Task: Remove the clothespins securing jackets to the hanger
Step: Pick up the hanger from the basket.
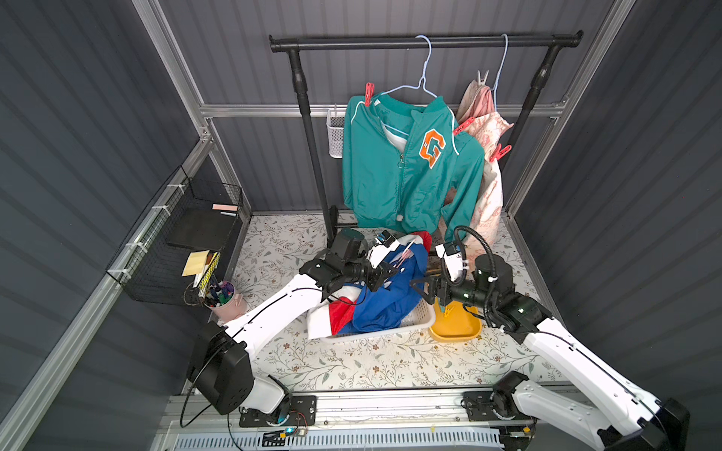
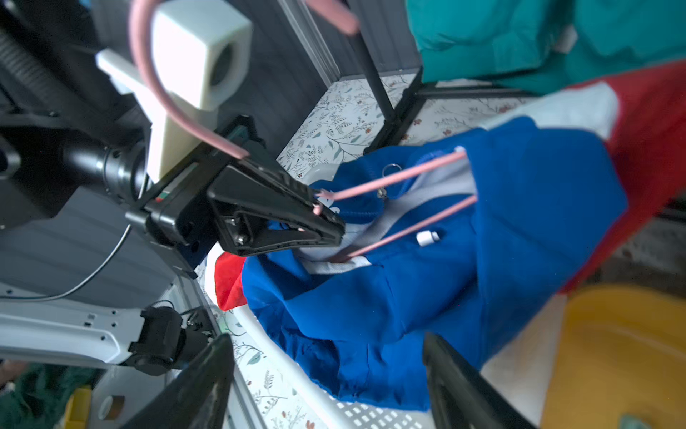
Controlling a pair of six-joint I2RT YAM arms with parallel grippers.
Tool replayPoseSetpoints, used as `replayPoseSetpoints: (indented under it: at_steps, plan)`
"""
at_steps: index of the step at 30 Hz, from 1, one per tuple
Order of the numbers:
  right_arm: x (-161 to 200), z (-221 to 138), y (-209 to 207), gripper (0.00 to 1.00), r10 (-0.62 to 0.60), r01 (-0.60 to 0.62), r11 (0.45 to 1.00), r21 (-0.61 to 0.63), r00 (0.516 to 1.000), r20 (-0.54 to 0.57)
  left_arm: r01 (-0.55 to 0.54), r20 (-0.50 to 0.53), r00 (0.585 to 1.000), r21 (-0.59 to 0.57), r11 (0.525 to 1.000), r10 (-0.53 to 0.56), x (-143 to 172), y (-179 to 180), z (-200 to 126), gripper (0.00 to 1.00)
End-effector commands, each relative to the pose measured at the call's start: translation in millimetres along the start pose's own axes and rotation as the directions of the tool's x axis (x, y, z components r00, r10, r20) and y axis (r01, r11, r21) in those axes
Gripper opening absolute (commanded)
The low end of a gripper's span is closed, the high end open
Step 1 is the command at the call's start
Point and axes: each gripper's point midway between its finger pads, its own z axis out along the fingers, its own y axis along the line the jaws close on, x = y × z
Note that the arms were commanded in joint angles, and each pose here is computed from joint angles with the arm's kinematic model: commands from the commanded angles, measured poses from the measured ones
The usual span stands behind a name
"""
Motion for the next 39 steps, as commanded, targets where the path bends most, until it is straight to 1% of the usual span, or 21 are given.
replayPoseSetpoints:
  at_steps: [1, 6, 13, 16, 20, 22, 27, 28, 31, 32, 33, 34, 37, 39]
  plan:
    - [-37.5, 5.1, 17.1, 0.70, -0.096, 0.099, 0.995, -0.024, 0.989, 0.114, -0.007, 0.043, 0.999, 0.050, 0.999, 0.005, -8.5, -3.4, -0.4, 0.00]
    - [-52.8, 19.4, 21.9, 0.61, -0.135, 0.139, 0.990, -0.025, 0.982, 0.136, -0.002, 0.043, 0.999, 0.053, 0.999, 0.000, -6.3, -3.2, -1.1, 0.00]
    - [-61.9, 38.0, 26.3, 0.56, -0.153, 0.160, 0.986, -0.040, 0.978, 0.139, -0.003, 0.047, 0.999, 0.053, 0.999, 0.000, -6.4, -3.1, -1.5, 0.00]
    - [-63.2, 43.3, 26.0, 0.50, -0.161, 0.167, 0.985, -0.036, 0.978, 0.136, -0.004, 0.049, 0.999, 0.057, 0.998, 0.001, -6.4, -3.8, -1.3, 0.00]
    - [-65.1, 45.1, 28.5, 0.40, -0.169, 0.176, 0.984, -0.037, 0.976, 0.139, -0.006, 0.052, 0.999, 0.060, 0.998, 0.003, -7.9, -4.6, -1.7, 0.00]
    - [-59.4, 55.2, 22.7, 0.33, -0.164, 0.168, 0.985, -0.032, 0.980, 0.113, -0.005, 0.053, 0.999, 0.063, 0.998, 0.002, -8.1, -4.9, -1.9, 0.00]
    - [-59.2, 59.5, 23.5, 0.15, -0.165, 0.170, 0.985, -0.035, 0.981, 0.105, -0.006, 0.053, 0.999, 0.062, 0.998, 0.003, -8.7, -4.5, -1.1, 0.00]
    - [-59.2, 59.9, 23.0, 0.13, -0.165, 0.169, 0.985, -0.032, 0.981, 0.104, -0.008, 0.056, 0.998, 0.062, 0.998, 0.005, -10.3, -4.5, -1.9, 0.01]
    - [-59.6, 60.7, 22.0, 0.04, -0.167, 0.171, 0.985, -0.027, 0.981, 0.100, -0.017, 0.063, 0.998, 0.058, 0.998, 0.013, -14.5, -5.1, -4.0, 0.11]
    - [-59.9, 61.3, 20.4, 0.00, -0.168, 0.171, 0.985, -0.019, 0.981, 0.100, -0.020, 0.063, 0.998, 0.050, 0.999, 0.016, -16.2, -4.0, -4.7, 0.16]
    - [-59.9, 61.6, 19.5, 0.00, -0.165, 0.167, 0.986, -0.014, 0.982, 0.097, -0.027, 0.065, 0.998, 0.044, 0.999, 0.024, -18.7, -3.5, -6.3, 0.21]
    - [-62.0, 61.5, 14.2, 0.00, -0.167, 0.166, 0.986, 0.020, 0.981, 0.103, -0.034, 0.067, 0.997, 0.038, 0.999, 0.031, -20.9, -3.5, -7.7, 0.26]
    - [-64.1, 59.8, 10.1, 0.00, -0.182, 0.178, 0.983, 0.049, 0.977, 0.109, -0.060, 0.088, 0.994, -0.004, 0.998, 0.060, -32.3, -1.1, -16.1, 0.47]
    - [-67.5, 57.2, 7.1, 0.00, -0.194, 0.186, 0.979, 0.078, 0.974, 0.119, -0.078, 0.108, 0.991, -0.055, 0.995, 0.083, -43.2, 2.8, -24.2, 0.56]
